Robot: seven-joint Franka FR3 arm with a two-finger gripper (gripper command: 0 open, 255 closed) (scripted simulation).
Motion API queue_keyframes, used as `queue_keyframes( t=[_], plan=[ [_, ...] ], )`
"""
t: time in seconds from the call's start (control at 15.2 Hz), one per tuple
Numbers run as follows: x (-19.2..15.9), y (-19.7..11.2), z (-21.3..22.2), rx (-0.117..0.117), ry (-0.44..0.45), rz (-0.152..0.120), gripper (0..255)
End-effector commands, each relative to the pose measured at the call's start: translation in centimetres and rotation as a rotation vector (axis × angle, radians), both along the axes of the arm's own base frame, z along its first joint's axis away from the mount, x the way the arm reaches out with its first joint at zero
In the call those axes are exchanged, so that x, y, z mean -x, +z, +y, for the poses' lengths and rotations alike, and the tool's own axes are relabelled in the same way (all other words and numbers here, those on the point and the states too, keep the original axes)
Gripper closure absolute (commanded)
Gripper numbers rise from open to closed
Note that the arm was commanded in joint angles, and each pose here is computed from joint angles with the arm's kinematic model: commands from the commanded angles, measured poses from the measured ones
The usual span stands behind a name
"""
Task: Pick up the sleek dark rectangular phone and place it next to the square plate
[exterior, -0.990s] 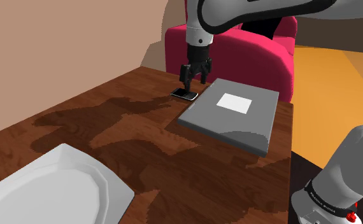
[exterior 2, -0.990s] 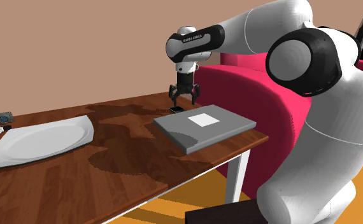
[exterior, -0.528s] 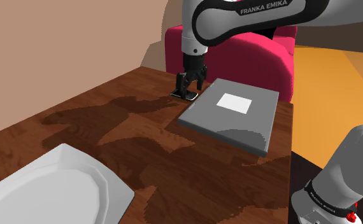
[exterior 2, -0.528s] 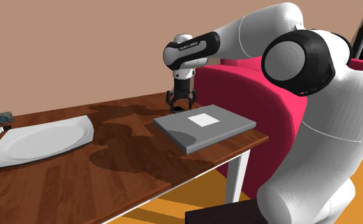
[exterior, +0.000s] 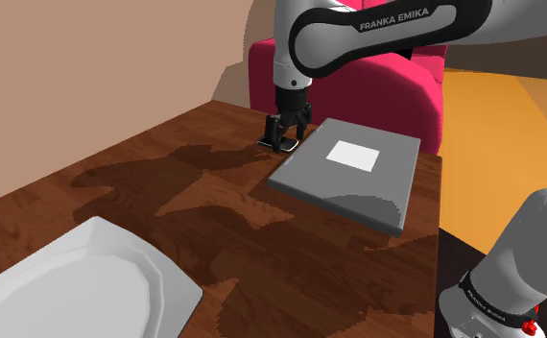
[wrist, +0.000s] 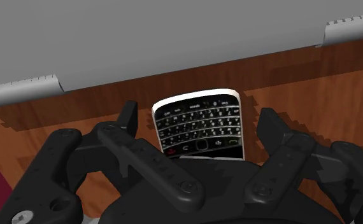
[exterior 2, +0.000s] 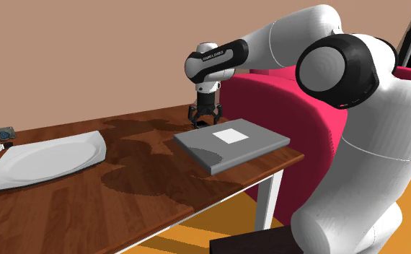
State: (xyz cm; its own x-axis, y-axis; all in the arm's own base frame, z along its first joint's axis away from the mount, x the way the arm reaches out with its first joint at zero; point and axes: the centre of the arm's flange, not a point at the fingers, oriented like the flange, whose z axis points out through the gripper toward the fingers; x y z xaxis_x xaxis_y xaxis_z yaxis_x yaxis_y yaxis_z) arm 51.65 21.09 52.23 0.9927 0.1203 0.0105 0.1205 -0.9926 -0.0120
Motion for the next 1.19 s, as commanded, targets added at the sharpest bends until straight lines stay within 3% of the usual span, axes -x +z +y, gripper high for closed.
queue_keyframes(
  t=[0.0, 0.07, 0.66, 1.12],
  plan=[
    [0.0, 0.0, 0.0, 0.000, 0.000, 0.000, 0],
    [0.0, 0.0, 0.0, 0.000, 0.000, 0.000, 255],
    [0.0, 0.0, 0.0, 0.000, 0.000, 0.000, 255],
    [0.0, 3.7, 0.0, 0.000, 0.000, 0.000, 255]
  ],
)
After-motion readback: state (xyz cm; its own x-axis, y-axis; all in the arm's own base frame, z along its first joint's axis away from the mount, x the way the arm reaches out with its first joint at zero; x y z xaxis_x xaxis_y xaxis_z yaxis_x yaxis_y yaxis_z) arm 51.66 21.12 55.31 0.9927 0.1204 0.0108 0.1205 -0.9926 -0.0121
